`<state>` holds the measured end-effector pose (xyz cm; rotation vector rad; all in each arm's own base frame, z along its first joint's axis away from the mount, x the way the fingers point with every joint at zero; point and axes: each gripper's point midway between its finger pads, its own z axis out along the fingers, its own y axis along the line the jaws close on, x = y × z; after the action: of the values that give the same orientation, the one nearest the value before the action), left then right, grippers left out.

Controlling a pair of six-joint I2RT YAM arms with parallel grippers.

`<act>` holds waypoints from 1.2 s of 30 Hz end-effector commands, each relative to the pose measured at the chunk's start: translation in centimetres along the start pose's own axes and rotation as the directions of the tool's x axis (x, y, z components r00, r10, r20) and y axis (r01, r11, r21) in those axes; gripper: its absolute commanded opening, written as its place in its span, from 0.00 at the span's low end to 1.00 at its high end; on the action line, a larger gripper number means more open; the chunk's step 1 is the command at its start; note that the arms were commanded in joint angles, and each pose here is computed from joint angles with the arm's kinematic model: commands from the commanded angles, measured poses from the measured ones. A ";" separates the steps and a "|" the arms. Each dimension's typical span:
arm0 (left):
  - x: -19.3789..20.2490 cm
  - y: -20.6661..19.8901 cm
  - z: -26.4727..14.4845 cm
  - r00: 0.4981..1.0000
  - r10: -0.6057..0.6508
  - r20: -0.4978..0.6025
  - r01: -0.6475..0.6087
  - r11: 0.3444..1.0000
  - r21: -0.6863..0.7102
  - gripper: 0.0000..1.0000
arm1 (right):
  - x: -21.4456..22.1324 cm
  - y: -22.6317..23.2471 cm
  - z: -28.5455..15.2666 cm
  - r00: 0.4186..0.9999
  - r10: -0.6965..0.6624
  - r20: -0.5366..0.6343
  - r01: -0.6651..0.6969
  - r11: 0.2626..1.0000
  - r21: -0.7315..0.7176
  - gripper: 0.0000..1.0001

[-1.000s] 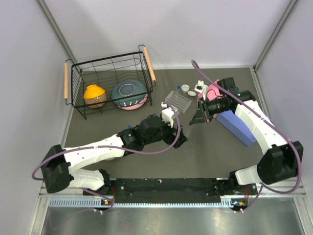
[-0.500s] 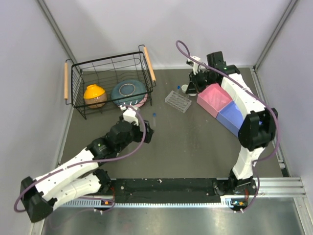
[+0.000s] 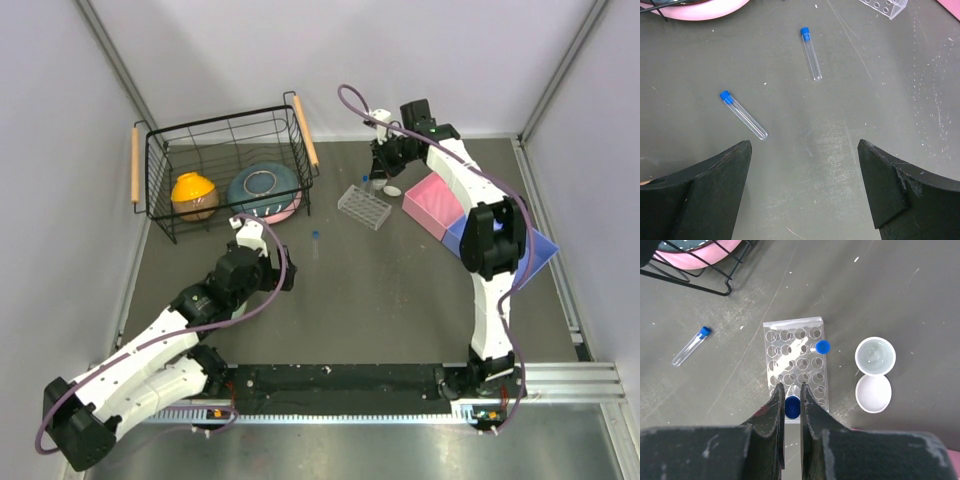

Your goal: Organize the chemistry lab equipment

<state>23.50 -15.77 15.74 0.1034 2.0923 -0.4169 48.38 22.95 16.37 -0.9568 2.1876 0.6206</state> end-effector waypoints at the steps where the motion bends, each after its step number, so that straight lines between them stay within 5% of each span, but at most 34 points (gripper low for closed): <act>1: -0.1 -0.1 0.2 1.000 -0.010 0.002 0.010 1.000 0.007 0.92 | -3.1 -1.0 0.2 0.994 -0.076 0.073 0.072 0.996 0.046 0.02; 36: 0.4 0.4 0.3 1.000 -0.027 -0.013 0.027 1.000 -0.002 0.92 | -0.6 -2.2 5.6 0.999 -0.038 0.034 0.037 0.999 0.031 0.05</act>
<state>23.34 -15.34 14.65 0.0932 2.1308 -0.4081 52.11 23.84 12.13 -0.9353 2.1904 0.5735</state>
